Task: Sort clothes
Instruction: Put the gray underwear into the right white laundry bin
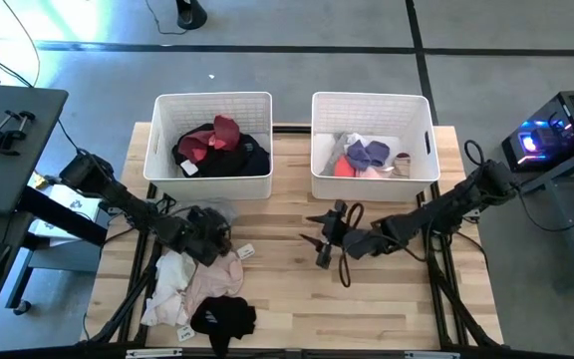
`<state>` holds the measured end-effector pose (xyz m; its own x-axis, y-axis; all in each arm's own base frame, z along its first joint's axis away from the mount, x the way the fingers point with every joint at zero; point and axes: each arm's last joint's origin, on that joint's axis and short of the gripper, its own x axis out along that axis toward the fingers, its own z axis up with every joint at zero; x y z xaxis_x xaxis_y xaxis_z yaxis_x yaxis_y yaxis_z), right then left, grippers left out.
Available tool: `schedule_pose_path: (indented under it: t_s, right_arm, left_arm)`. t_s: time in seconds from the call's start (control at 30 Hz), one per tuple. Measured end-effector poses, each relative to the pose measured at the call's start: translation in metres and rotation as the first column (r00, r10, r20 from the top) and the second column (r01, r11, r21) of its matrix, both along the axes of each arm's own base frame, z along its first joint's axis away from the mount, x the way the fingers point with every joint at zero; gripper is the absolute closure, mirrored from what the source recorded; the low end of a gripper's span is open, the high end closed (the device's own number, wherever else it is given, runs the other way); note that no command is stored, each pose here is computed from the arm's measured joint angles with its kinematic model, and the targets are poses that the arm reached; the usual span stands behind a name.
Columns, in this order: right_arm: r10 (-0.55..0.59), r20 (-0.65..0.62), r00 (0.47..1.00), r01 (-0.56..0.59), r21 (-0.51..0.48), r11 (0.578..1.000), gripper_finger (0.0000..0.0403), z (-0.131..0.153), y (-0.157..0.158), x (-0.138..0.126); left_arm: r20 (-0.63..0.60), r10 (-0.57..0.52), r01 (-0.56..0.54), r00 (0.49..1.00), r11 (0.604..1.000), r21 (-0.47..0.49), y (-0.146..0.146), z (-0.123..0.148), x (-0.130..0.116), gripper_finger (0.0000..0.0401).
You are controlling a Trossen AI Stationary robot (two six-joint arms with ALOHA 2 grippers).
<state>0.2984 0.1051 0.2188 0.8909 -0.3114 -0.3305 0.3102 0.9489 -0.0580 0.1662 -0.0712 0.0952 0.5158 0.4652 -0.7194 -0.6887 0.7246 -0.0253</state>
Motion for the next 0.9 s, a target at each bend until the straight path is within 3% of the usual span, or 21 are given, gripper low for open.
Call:
schedule_pose_path:
  t_s: [0.1, 0.17, 0.27, 0.4, 0.53, 0.67, 0.9]
  right_arm:
    - [0.063, -0.001, 0.998, -0.063, 0.041, 0.997, 0.0182, 0.0, 0.0, 0.002]
    - [0.102, -0.018, 0.995, -0.101, 0.07, 0.992, 0.0182, -0.002, -0.001, 0.003]
    - [0.209, -0.079, 0.975, -0.202, 0.088, 0.975, 0.0182, -0.014, -0.004, 0.007]
    - [0.333, -0.133, 0.933, -0.329, 0.055, 0.943, 0.0182, -0.036, -0.004, 0.02]
    - [0.339, -0.102, 0.935, -0.348, -0.085, 0.934, 0.0182, -0.051, -0.01, 0.036]
    - [0.302, 0.0, 0.953, -0.296, -0.189, 0.936, 0.0183, -0.053, -0.022, 0.05]
    - [0.38, 0.067, 0.923, -0.377, -0.052, 0.925, 0.0183, -0.067, -0.042, 0.067]
  left_arm:
    - [0.052, -0.153, 0.154, 0.987, 0.988, -0.018, -0.007, 0.001, 0.009, 0.0344]
    - [0.093, -0.271, 0.269, 0.958, 0.963, 0.03, -0.012, 0.006, 0.018, 0.0382]
    - [0.193, -0.42, 0.386, 0.887, 0.903, 0.189, -0.02, 0.023, 0.033, 0.0389]
    - [0.269, -0.559, 0.443, 0.785, 0.808, 0.388, -0.026, 0.045, 0.045, 0.0394]
    - [0.311, -0.626, 0.452, 0.715, 0.753, 0.478, -0.029, 0.058, 0.05, 0.0397]
    - [0.343, -0.635, 0.447, 0.692, 0.751, 0.486, -0.031, 0.063, 0.052, 0.0399]
    - [0.328, -0.69, 0.485, 0.645, 0.702, 0.522, -0.031, 0.069, 0.057, 0.04]
